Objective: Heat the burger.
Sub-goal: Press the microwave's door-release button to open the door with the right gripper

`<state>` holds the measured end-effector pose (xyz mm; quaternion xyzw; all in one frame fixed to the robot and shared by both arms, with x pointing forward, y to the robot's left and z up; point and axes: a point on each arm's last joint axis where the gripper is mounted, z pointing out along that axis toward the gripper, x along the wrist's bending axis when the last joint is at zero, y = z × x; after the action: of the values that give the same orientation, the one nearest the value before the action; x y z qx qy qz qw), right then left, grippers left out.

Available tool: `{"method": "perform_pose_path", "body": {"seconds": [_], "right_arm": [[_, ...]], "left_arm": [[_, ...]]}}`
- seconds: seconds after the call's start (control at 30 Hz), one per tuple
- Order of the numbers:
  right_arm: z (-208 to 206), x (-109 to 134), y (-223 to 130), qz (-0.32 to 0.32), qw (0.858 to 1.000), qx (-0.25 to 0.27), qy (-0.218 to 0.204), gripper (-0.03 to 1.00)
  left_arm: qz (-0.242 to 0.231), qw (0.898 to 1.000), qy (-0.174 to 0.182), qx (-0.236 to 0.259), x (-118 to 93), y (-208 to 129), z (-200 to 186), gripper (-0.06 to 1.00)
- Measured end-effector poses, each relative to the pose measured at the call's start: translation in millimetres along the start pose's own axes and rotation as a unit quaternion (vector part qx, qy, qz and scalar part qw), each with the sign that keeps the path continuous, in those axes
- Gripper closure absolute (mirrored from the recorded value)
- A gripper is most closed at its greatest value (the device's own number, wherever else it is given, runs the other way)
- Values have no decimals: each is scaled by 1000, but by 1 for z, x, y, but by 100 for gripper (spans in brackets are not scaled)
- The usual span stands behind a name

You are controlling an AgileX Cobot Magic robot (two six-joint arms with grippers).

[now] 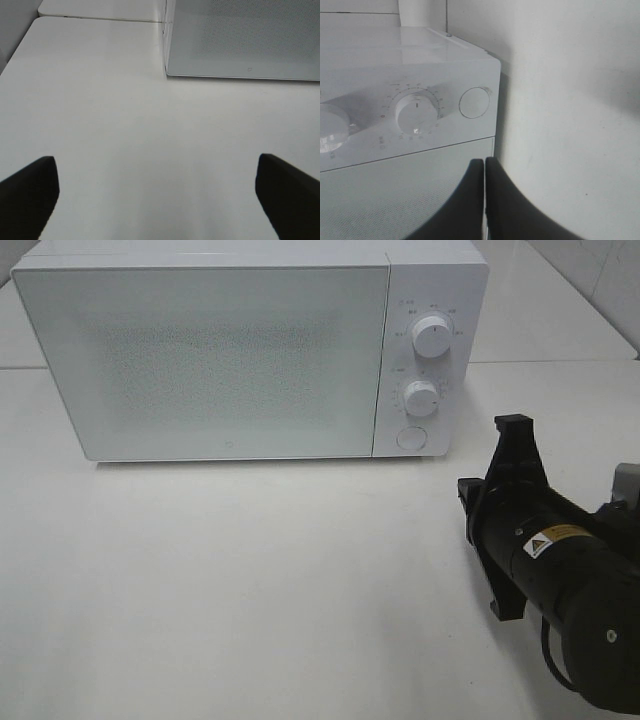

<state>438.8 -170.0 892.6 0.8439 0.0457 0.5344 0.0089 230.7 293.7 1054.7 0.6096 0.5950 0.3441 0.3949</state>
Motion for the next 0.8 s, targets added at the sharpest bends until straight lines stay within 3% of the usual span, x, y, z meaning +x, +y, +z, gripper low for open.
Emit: {"method": "perform_pose_path", "body": {"seconds": [0.17, 0.5, 0.8], "right_arm": [[8, -4, 3, 0, 1000, 1, -10, 95], [40, 12, 8, 3, 1000, 16, 16, 95], [57, 9, 1, 3, 1000, 22, 4, 95]], "left_arm": [[0, 1000, 0, 0, 0, 0, 0, -5], [0, 1000, 0, 0, 0, 0, 0, -5], [0, 1000, 0, 0, 0, 0, 0, -5]]}}
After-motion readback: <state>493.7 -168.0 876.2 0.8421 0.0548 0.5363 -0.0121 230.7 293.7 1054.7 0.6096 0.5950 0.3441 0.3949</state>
